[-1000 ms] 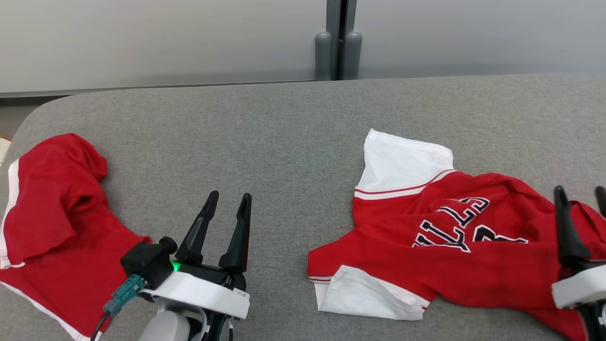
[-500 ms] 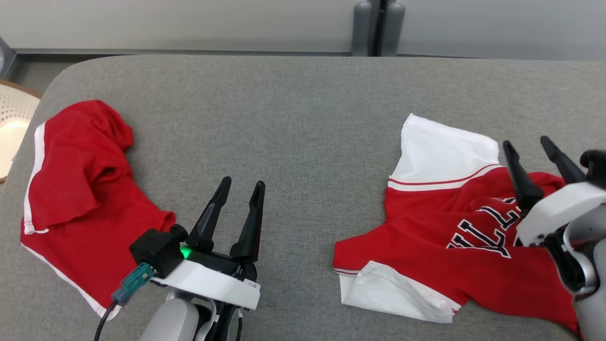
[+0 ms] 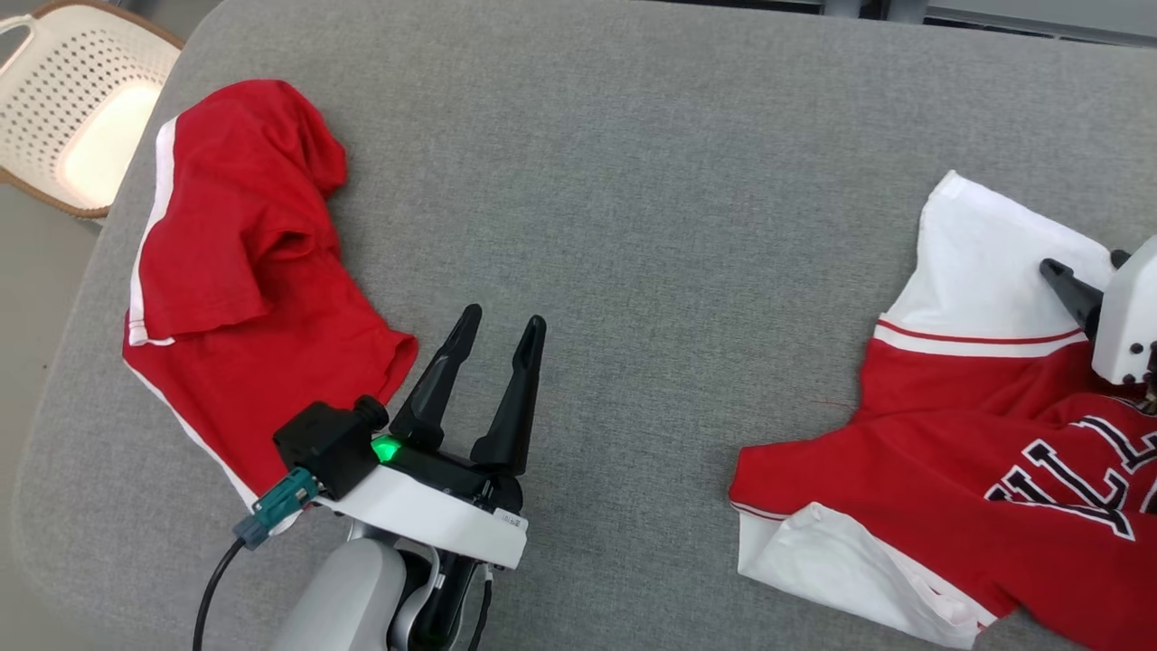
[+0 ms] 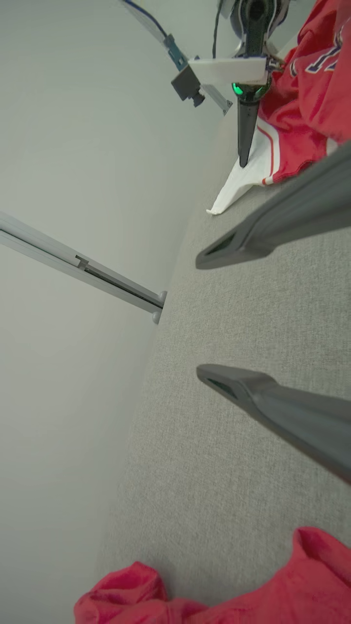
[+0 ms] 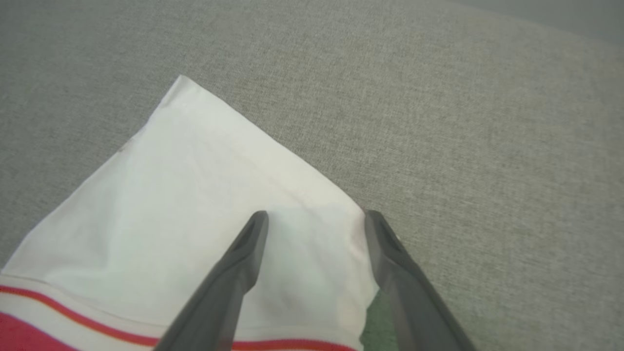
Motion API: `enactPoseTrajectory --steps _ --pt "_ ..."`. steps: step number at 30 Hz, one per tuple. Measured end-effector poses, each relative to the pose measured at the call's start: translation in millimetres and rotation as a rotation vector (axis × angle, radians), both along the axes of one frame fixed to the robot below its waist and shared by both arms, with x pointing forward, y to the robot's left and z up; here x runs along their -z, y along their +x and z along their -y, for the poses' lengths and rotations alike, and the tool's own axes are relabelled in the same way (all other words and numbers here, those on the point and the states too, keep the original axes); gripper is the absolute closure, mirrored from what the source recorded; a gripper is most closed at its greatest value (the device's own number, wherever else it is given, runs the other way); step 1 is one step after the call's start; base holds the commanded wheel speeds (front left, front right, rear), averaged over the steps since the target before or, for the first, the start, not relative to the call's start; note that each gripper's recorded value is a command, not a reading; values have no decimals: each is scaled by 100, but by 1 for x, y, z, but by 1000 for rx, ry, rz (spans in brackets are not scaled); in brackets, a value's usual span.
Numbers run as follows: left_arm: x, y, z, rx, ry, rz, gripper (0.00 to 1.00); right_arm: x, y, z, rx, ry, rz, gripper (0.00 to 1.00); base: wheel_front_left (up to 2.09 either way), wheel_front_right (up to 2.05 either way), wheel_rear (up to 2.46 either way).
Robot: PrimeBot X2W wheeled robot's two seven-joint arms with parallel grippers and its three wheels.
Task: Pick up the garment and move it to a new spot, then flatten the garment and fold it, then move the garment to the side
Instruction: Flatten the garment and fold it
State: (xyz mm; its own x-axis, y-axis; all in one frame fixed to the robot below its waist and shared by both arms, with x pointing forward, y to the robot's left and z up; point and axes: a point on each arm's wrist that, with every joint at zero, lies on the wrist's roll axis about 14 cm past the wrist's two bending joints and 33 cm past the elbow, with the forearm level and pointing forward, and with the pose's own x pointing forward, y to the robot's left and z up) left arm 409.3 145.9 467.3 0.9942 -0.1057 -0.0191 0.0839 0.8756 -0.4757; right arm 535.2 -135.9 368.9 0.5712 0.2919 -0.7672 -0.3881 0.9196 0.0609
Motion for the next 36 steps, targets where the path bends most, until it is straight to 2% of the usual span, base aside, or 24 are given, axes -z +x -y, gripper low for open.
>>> enactPoseTrajectory --steps 4,5,6,7,11,16,17,28,30,32,33,36 --pt "3 -1 -6 -18 5 -11 0 9 2 -1 -11 -13 -73 0 0 0 0" --pt "4 -1 -7 -21 6 -13 0 10 1 -2 -18 -18 -83 52 0 0 0" --pt "4 -1 -8 -22 6 -15 0 9 3 -2 -24 -21 -79 64 0 0 0" --pt "4 -1 -8 -23 6 -15 0 7 4 -2 -26 -21 -72 100 0 0 0" --pt "5 1 -7 -20 6 -15 0 -6 19 -4 -43 -18 25 100 0 0 0" --pt "4 3 -5 -11 1 -12 0 -53 60 -9 -53 -5 250 100 0 0 0" --pt "4 3 -5 -11 1 -12 0 -53 60 -9 -53 -5 250 100 0 0 0" --pt "7 -1 -10 -28 -8 -30 0 -187 150 -44 -165 -92 839 100 0 0 0" --pt "8 -3 -13 -39 -8 -36 0 -195 159 -53 -188 -120 890 100 0 0 0" --pt "9 -5 -16 -49 -8 -42 0 -185 166 -59 -192 -142 865 100 0 0 0" --pt "10 -6 -18 -56 -7 -45 0 -175 167 -64 -200 -151 836 0 0 0 0" --pt "11 -8 -22 -68 -6 -51 0 -140 166 -72 -217 -183 740 0 0 0 0"
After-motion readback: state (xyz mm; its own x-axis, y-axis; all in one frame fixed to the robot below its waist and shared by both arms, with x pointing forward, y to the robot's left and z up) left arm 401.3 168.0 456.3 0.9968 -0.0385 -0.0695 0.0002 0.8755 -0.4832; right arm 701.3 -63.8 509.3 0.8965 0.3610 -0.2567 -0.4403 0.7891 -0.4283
